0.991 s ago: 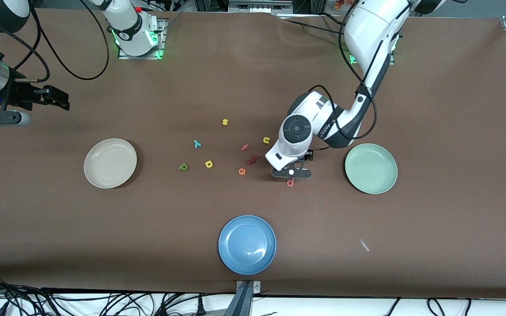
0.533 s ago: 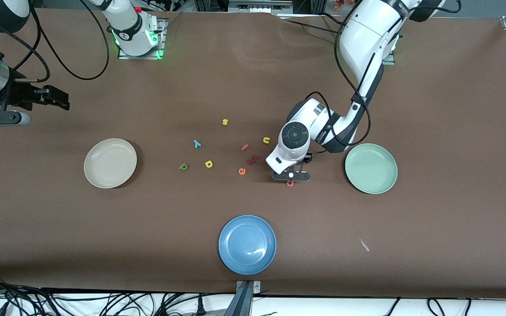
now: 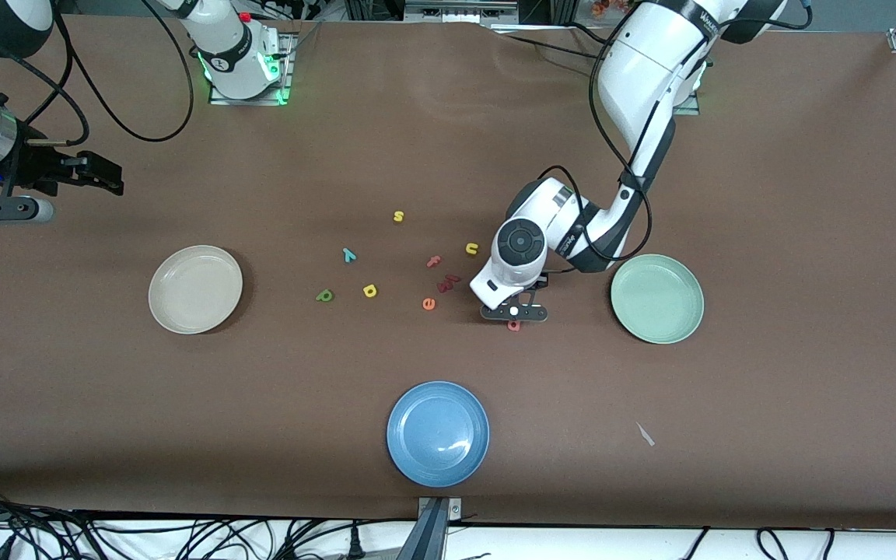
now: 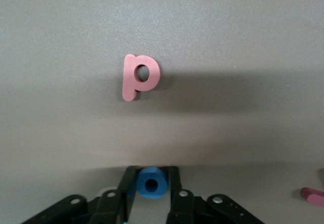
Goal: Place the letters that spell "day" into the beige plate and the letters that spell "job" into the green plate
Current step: 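Reach down and grasp the blue o with the left gripper, then drop the blue o on the green plate while the right gripper advances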
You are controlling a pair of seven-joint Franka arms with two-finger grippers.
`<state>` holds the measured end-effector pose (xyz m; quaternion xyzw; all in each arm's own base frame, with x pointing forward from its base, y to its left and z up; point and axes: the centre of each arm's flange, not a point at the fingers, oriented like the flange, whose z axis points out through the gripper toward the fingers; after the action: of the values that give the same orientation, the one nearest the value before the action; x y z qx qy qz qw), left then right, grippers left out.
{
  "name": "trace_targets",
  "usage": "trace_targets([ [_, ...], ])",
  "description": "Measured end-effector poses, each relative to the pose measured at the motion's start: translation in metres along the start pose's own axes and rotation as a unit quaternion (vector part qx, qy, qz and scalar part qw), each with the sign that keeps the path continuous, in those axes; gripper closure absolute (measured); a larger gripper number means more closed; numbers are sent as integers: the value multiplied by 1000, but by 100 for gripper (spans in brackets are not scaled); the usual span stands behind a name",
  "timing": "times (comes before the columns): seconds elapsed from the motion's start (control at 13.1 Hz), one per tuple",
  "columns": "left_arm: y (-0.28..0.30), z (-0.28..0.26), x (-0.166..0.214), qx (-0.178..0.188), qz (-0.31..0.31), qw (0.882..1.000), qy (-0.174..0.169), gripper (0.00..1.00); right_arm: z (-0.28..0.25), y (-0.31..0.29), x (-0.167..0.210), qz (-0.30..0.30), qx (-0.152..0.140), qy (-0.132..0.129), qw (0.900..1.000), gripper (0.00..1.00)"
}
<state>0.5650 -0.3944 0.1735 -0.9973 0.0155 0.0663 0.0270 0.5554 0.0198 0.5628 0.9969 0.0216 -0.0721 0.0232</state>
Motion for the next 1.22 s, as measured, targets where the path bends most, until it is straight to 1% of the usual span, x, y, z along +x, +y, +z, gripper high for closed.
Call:
trace_targets([
  [0.3,-8,-6,4,2,-8,1000,-1,75,0,0,0,0,0,0,1000,0],
  [0.46,-24,-27,12,6,-15,1000,-4,75,0,0,0,0,0,0,1000,0],
  [0.53,-37,-44,18,7,-8,1000,-4,75,0,0,0,0,0,0,1000,0],
  [0.76,-98,-94,38,6,35,999,-7,75,0,-11,0,-10,-1,0,1000,0],
  [0.91,-143,-111,50,5,51,999,-15,75,0,-21,0,-19,-2,0,1000,0],
  [1.07,-191,-110,62,3,61,998,-29,75,1,-23,0,-21,-2,-1,1000,0],
  [1.22,-226,-92,63,2,57,997,-50,75,3,-23,1,-21,-2,-3,1000,0],
])
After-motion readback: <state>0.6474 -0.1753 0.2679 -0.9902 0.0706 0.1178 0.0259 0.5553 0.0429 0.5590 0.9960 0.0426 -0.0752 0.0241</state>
